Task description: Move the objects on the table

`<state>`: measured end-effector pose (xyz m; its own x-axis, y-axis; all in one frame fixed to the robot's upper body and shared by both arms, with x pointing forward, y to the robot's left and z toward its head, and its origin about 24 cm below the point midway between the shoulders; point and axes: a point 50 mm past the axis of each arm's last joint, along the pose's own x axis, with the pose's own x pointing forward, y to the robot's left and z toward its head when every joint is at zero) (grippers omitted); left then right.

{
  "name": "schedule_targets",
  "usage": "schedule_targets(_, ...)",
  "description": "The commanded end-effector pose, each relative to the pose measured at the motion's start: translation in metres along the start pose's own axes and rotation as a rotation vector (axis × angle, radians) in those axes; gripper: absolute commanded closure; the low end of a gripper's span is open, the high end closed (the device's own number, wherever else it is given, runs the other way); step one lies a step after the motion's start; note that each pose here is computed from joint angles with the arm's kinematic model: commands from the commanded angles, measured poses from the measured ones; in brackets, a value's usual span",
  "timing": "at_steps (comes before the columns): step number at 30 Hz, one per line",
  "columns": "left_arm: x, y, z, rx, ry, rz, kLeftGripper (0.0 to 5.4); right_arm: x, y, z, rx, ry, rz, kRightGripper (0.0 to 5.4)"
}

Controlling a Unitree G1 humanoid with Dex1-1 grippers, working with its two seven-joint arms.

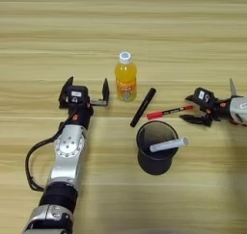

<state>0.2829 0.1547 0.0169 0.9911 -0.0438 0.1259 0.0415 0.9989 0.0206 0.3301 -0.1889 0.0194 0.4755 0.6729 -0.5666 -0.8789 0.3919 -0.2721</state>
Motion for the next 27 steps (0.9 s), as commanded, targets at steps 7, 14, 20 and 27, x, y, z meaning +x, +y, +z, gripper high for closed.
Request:
schedule_targets(7,0.000,-0.002,0.001,0.000,-0.005,-0.001,0.00,-0.001,0.004,-0.015,0.090,0.123,0.053,3.14)
schedule_targets(14,0.000,-0.001,0.001,-0.001,-0.006,-0.001,0.00,0.000,0.009,-0.019,0.139,0.169,0.120,3.84)
schedule_targets(20,0.000,-0.001,0.002,-0.001,-0.007,0.000,0.00,0.001,0.011,-0.022,0.158,0.214,0.145,4.47)
schedule_targets(27,0.000,-0.002,0.002,-0.002,-0.007,0.000,0.00,0.001,0.016,-0.025,0.152,0.237,0.201,4.98)
